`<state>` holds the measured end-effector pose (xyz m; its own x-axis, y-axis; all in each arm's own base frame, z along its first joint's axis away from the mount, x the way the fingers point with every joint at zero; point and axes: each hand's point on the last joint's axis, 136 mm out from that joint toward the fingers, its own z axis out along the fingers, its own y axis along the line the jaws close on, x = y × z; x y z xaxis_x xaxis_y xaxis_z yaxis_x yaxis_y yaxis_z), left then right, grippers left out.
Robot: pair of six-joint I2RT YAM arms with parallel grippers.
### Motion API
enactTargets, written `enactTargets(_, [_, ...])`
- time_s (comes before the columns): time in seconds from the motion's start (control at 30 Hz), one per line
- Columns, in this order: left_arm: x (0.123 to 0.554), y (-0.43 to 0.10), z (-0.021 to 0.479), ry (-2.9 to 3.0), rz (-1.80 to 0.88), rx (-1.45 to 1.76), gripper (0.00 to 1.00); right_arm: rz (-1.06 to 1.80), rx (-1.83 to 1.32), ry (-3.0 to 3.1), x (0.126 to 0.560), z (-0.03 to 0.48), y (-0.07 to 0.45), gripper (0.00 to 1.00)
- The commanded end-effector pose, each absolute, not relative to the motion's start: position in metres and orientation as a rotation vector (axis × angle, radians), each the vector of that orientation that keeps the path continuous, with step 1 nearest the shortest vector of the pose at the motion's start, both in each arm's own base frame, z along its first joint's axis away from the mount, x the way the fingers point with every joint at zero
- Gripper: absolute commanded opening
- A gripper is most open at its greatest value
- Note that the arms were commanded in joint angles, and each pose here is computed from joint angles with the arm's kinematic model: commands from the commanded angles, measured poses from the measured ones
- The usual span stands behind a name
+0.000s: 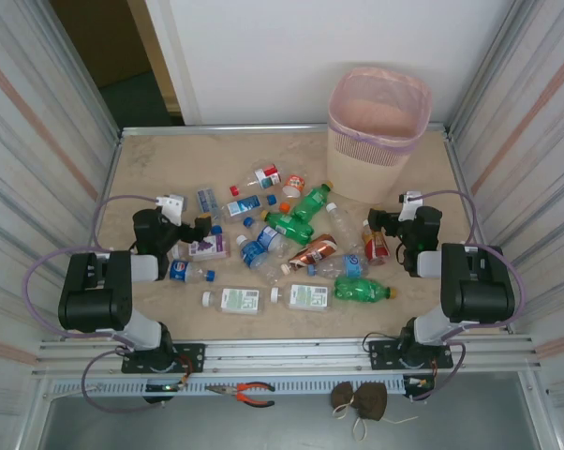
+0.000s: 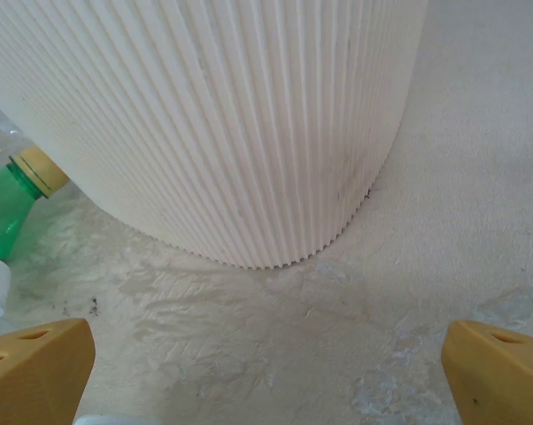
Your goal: Put the plastic bottles in the bin
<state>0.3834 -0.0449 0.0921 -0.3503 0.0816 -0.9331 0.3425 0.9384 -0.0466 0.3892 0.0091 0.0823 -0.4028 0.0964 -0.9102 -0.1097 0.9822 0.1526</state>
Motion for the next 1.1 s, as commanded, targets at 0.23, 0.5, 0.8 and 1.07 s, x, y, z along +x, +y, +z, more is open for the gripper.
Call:
enactTargets(0.23, [0.3831, -0.0472, 0.0981, 1.886, -0.272, 0.342, 0.99, 0.213, -0.043, 1.957, 0.3889, 0.0845, 0.0093, 0.99])
enactTargets(0.5, [0.3836, -0.0471, 0.0986, 1.886, -0.270, 0.342, 0.99, 0.217, -0.044, 1.958, 0.3887, 0.0841, 0.0100, 0.99])
enactTargets(0.8, [0.3833, -0.0467, 0.0979, 1.888, -0.273, 0.341, 0.99, 0.216, -0.042, 1.957, 0.3890, 0.0845, 0.0093, 0.99])
enactTargets(1.07, [0.3825, -0.0480, 0.1005, 1.877, -0.280, 0.354, 0.99, 0.208, -0.033, 1.955, 0.3891, 0.0858, 0.0076, 0.99])
